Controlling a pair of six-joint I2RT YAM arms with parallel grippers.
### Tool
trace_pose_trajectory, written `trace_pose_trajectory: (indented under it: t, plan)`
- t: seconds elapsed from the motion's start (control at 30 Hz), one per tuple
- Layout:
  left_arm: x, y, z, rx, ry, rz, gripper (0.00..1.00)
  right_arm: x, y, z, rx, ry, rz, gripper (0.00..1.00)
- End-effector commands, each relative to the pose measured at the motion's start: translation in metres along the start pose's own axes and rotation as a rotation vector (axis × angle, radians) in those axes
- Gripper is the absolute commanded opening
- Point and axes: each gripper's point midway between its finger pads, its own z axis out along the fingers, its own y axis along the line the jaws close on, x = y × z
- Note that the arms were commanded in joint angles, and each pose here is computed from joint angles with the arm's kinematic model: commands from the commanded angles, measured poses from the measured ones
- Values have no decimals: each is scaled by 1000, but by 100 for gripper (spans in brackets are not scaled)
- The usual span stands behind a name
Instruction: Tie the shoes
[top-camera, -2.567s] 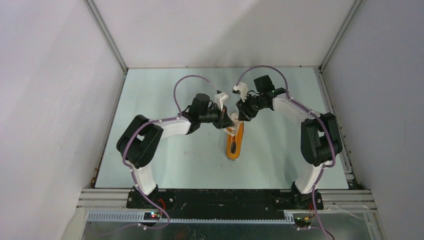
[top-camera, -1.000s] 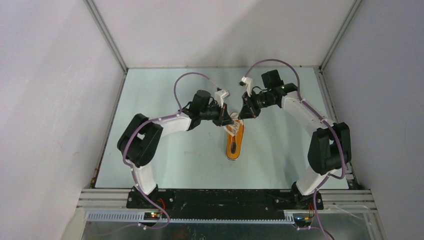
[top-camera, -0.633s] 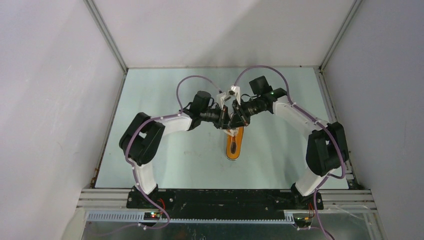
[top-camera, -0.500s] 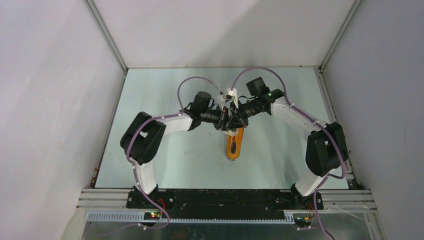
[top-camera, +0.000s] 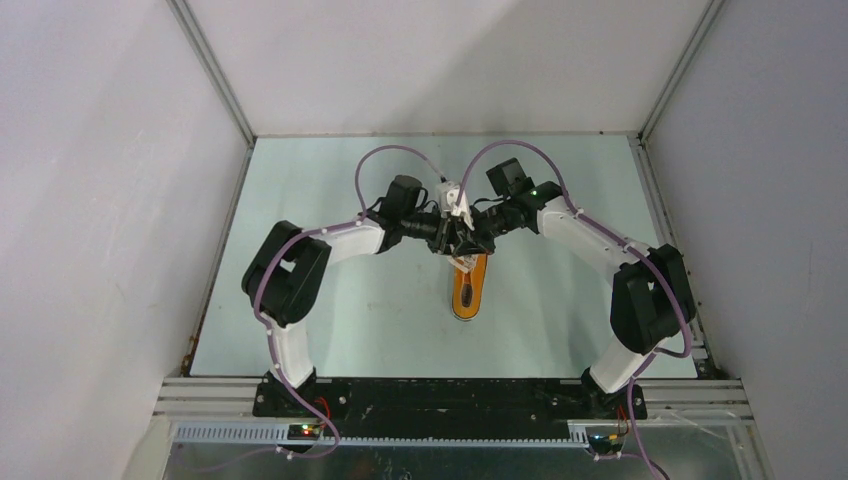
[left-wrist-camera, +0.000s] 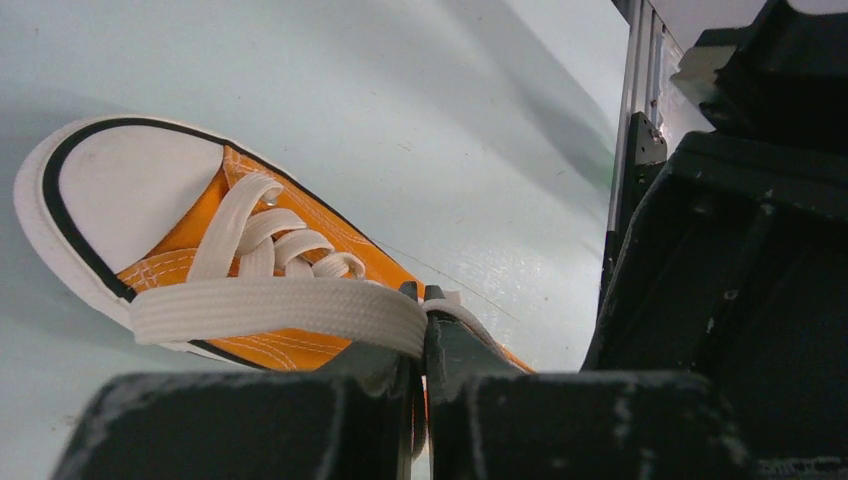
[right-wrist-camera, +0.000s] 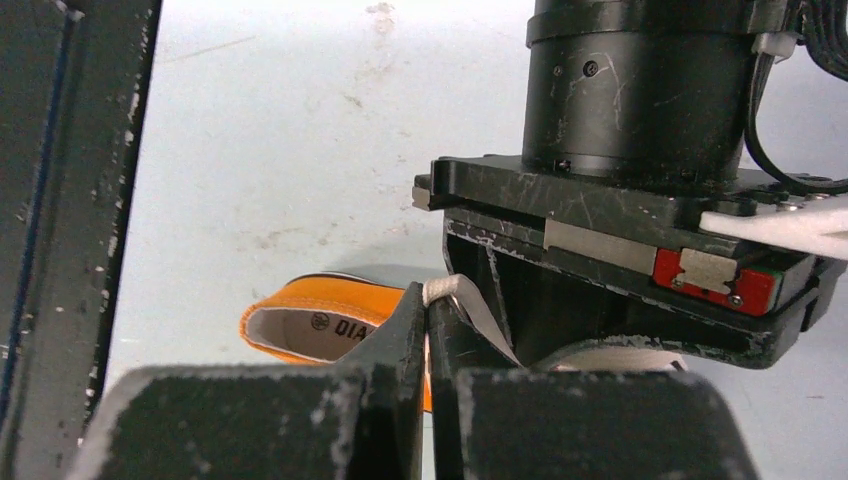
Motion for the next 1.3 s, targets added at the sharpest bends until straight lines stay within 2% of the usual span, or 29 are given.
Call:
trace_pose_trajectory:
  t: [0.0,0.27,0.5,0.87,1.27]
  plan:
    - [-20,-3,-5,0,-33,68,7,0,-6,1,11,19,-140,0]
    - [-18,-2,-4,5,-29,61,7,4,-3,4,-10,35,-186,0]
    - [-21,0,-1,10,-32,63,7,10,17,7,-89,60,-125,0]
    - [-22,-3,-2,20,-33,64,7,12,-5,8,-17,92,-203,0]
    - [-20,-8,-1,46,-28,56,7,1,3,6,-33,49,-185,0]
